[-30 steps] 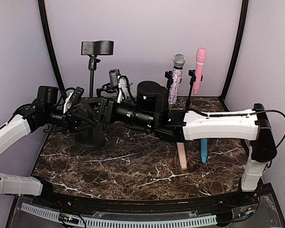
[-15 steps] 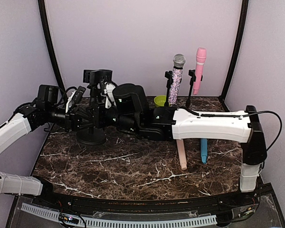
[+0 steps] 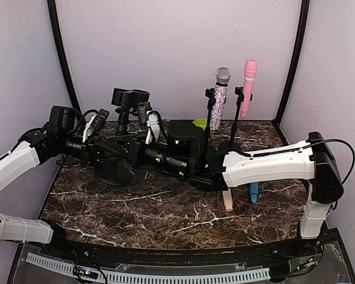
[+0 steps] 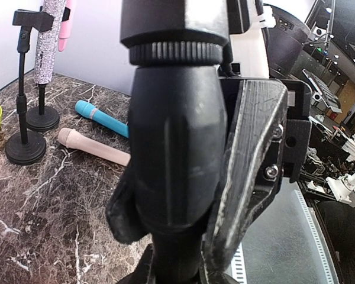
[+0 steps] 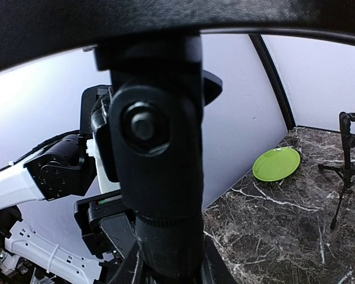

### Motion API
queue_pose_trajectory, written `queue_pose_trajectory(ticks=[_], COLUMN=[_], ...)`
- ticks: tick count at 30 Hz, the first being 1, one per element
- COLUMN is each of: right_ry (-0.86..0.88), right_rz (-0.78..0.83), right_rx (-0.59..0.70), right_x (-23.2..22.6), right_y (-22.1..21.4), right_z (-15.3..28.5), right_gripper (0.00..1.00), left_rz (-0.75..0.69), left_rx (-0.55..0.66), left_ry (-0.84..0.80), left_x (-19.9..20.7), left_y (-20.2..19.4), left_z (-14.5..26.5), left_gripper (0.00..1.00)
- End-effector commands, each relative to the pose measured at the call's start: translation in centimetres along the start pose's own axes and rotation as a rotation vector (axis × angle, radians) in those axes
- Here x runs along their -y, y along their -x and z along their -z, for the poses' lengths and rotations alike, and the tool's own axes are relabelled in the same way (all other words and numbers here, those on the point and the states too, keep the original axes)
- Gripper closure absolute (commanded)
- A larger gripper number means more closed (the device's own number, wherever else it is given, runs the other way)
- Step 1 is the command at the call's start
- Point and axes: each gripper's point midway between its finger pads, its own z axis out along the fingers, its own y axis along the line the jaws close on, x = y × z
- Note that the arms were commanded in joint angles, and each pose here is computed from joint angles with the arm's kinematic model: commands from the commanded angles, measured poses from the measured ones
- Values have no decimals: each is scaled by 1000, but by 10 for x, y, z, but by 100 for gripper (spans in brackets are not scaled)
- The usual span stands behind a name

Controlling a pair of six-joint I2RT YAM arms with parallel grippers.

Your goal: Remove the microphone from the stand

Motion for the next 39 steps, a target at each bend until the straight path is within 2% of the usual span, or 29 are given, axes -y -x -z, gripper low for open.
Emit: queue_pose_trajectory(ticks=[1,3,4,10,14,21,27,39], right_ry=[67,-46,-96,-385,-516,-634,-694,-714], right_rz=[14,63,99,313,363,400,444,462], right_rx=[137,112,104,77,77,122,164,192], right_x=[-26,-6,3,75,135,224,273,334], right_y=[53,46,43,29,26,27,37,27], right_z=[17,15,15,18,16,-7,-38,-64], right_gripper=[100,100,100,100,100,100,100,100], left_rz=[-76,-57,-56,-31,54,83,122,113], left_rx=[44,28,21,-24,-24,-39,-42,-26], left_ry=[32,100,139,279,340,467,488,463], left_x=[1,-9,-15,-34,-48,-61,-60,-56], left_y=[18,17,17,14,10,1,-5,-1], left_z=[11,12,13,28,49,79,87,86], left_gripper=[77,18,3,1,1,1,1,1])
